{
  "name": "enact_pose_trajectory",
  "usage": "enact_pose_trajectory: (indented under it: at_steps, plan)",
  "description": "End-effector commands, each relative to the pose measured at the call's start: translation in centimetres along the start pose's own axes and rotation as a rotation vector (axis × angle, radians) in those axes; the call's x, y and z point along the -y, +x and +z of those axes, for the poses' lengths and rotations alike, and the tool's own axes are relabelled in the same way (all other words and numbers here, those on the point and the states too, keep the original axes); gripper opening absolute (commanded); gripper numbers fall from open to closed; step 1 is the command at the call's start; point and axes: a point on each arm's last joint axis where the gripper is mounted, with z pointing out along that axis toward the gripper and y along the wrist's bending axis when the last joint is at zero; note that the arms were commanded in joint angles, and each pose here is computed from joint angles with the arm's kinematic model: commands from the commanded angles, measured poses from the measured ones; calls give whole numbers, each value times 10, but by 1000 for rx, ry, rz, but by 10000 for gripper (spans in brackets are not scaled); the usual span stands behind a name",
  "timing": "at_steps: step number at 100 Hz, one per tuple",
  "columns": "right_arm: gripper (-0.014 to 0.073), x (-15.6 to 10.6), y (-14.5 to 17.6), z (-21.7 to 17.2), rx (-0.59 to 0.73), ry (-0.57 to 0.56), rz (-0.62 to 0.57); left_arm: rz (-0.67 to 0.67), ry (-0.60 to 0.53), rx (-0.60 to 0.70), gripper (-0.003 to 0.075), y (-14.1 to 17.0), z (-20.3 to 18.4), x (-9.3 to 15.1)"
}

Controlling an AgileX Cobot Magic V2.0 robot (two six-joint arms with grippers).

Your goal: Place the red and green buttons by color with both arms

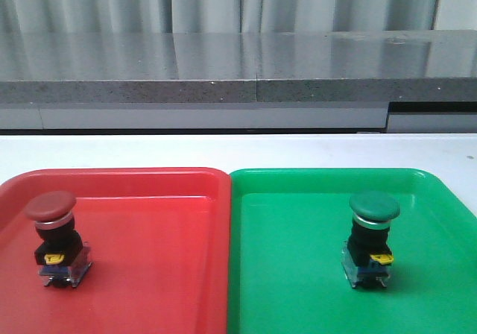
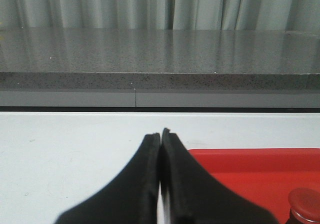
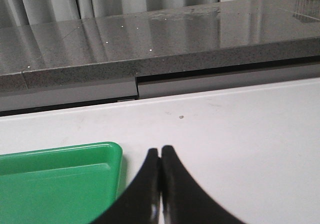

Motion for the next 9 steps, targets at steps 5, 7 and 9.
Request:
enact_pose_trajectory:
  at_steps: [5,7,9]
  plan:
    - [-63,-2,-15,-3,124,-11,-20,-12,6,105,-20,-6,-3,0]
    - [-63,-2,-15,-3,124,-11,-20,-12,6,105,-20,-6,-3,0]
    - [-63,-2,-15,-3,124,-11,-20,-12,6,105,-20,-6,-3,0]
